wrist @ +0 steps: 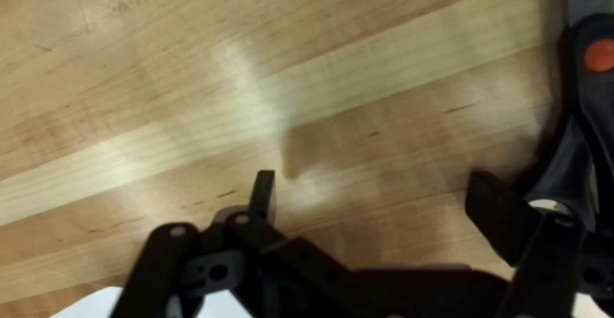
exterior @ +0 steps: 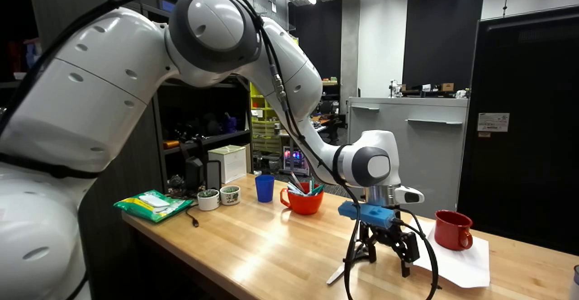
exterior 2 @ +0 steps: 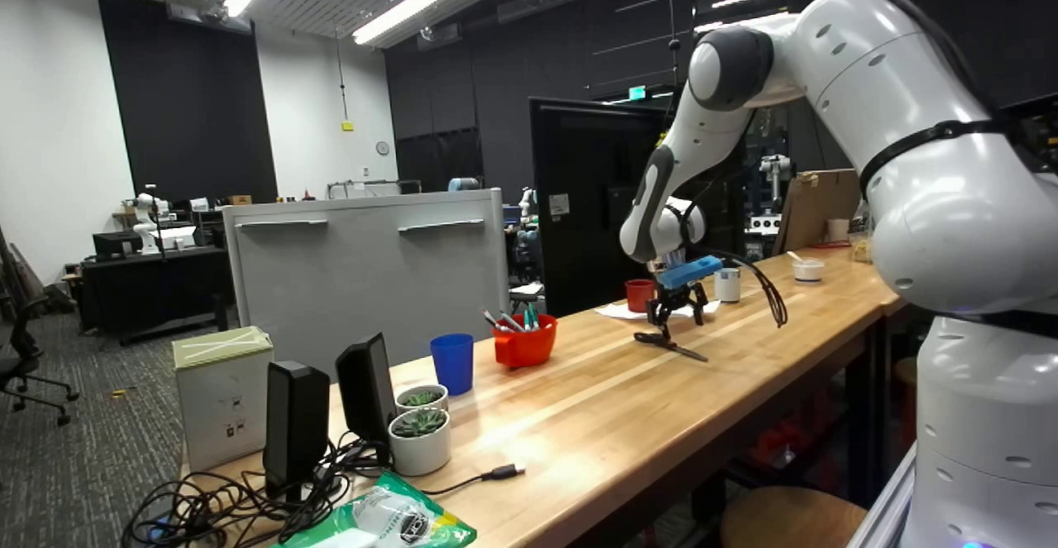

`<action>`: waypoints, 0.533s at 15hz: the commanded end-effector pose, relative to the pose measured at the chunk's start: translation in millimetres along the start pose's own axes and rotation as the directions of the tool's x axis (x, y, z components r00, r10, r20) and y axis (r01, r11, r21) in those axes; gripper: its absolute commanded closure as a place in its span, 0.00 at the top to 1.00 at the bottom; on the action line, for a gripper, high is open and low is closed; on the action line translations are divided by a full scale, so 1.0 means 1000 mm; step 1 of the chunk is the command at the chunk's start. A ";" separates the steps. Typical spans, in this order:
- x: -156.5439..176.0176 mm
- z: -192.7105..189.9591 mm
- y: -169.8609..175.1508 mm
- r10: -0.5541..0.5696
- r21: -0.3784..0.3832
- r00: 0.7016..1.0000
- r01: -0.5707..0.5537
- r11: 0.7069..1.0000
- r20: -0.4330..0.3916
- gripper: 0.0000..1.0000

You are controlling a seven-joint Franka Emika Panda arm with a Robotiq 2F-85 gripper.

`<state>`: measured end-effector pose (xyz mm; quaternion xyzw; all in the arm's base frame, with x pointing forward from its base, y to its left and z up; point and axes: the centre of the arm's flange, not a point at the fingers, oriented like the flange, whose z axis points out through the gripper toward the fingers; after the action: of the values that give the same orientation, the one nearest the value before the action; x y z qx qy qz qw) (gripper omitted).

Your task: Move the black pair of scissors to the right and turn it in the opposite direction

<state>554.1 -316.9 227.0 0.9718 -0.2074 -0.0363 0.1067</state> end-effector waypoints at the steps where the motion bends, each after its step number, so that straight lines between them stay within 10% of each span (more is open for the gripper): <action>1: 0.005 0.018 -0.029 -0.004 -0.016 1.000 0.004 1.000 0.010 1.00; 8: 0.007 0.019 -0.034 -0.007 -0.019 1.000 0.007 1.000 0.010 1.00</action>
<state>560.5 -311.0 226.9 0.9725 -0.2035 -0.0340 0.1082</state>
